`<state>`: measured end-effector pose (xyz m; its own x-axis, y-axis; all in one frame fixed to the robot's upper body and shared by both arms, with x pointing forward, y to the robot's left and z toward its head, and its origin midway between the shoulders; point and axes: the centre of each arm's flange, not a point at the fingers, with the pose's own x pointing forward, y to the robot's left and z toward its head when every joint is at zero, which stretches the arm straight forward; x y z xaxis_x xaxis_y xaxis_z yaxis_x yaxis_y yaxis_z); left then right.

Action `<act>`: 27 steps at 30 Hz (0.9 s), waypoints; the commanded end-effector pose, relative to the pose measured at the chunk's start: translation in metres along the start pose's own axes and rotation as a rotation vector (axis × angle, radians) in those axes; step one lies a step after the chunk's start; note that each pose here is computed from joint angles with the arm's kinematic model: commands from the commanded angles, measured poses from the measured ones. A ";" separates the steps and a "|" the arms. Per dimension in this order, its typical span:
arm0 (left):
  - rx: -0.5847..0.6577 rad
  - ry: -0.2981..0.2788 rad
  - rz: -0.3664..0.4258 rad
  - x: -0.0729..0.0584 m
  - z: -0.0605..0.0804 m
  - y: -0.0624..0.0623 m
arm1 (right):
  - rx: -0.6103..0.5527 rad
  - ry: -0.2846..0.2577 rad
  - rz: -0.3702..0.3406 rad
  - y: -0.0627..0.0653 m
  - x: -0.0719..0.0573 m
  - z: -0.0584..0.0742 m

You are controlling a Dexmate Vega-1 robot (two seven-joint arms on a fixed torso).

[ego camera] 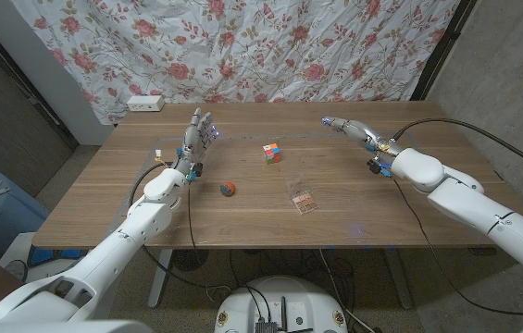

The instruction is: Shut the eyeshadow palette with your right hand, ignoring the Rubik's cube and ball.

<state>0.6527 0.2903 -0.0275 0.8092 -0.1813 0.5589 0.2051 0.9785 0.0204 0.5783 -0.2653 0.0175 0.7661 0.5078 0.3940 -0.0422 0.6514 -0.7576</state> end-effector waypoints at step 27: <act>0.000 0.000 0.000 0.000 0.000 0.000 | -0.385 0.078 0.312 0.015 0.011 0.047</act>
<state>0.6526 0.2904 -0.0273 0.8093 -0.1801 0.5591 0.2042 0.9787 0.0196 0.5597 -0.2359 0.0306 0.7918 0.5873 0.1679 -0.0476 0.3334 -0.9416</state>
